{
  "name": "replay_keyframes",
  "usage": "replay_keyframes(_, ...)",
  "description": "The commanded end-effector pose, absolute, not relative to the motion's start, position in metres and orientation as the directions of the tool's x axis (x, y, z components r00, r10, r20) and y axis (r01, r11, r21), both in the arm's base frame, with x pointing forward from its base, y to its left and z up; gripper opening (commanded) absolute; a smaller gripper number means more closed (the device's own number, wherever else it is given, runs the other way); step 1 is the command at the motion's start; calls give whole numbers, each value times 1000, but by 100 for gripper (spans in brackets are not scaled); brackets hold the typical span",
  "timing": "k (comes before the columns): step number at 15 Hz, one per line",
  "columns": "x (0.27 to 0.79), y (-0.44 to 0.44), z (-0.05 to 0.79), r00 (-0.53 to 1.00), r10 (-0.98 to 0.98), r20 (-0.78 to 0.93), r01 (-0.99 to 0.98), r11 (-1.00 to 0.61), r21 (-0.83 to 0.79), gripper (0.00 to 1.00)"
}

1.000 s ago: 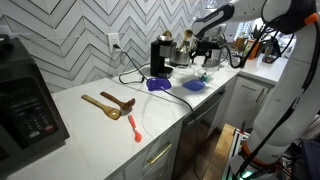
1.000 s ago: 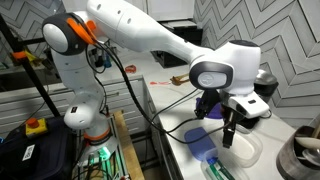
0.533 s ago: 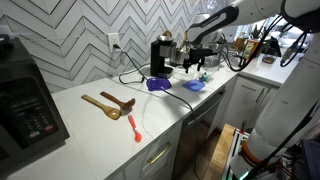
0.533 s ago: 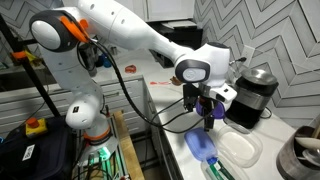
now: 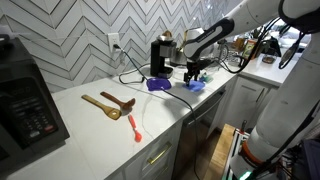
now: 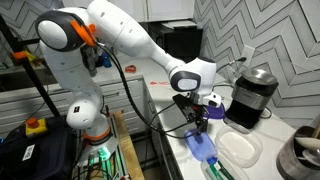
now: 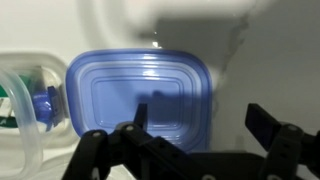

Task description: Remove the small lunch box from the bigger lunch box, then open the small lunch box and add green object, then close it

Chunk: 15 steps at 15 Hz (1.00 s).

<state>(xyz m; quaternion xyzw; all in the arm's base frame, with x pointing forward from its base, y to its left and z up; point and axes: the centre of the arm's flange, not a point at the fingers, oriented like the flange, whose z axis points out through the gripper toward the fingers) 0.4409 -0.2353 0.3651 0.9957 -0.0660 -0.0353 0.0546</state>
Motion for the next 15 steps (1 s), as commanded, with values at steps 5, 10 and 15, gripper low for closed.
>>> replay_keyframes(5,446,-227,345,998,54,-40,59,-991,121,95)
replay_keyframes(10,447,-227,341,997,63,-34,66,-995,73,61)
replay_keyframes(15,448,-228,337,998,62,-20,63,-998,30,25)
